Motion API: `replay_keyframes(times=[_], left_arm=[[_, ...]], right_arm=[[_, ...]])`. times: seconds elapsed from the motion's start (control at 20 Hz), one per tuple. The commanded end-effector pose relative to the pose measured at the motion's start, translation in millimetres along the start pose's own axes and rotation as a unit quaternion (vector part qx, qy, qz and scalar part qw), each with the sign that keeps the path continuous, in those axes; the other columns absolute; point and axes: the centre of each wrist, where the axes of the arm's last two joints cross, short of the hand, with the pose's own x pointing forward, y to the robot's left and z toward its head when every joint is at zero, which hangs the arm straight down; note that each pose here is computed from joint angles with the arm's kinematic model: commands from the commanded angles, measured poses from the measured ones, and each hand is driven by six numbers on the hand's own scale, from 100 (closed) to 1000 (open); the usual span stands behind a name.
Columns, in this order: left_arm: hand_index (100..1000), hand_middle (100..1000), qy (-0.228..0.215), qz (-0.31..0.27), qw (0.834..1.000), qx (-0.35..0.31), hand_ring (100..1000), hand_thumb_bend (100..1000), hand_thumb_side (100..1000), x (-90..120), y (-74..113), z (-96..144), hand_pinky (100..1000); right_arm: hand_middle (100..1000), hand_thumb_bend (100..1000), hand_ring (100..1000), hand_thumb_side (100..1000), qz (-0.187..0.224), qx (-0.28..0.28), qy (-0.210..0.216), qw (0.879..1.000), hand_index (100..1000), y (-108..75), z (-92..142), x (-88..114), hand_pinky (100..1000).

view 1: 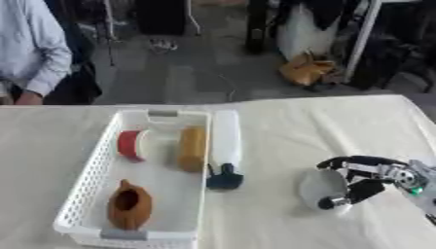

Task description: Pick up objects on the table and place them in the box.

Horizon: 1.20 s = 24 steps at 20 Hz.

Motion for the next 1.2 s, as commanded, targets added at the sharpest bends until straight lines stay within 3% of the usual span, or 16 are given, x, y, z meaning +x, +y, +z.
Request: replay_keyframes(times=[0.05,0.65,1.2], left_arm=[[896,865,-0.009,0.000,1.000,0.006,969,100,1000,1.9,3.2,-6.4,997],[896,865,-0.008,-0.001,1.000,0.006,969,100,1000,1.7,3.5,-6.3,997],[894,864,-0.008,-0.001,1.000,0.008,969,100,1000,1.8,3.4,-7.0,998]], right_arm=[[995,778,1000,657,0.015,-0.008,0.005,1.000,1000,-12.4,4.0,-1.6,792],[989,755,993,650,0.029,-0.007,0.010,0.999,1000,-10.0,1.1,-4.2,779],[975,689,939,617,0.042,-0.006,0.015,0.999,1000,-7.6,3.5,-7.0,643]])
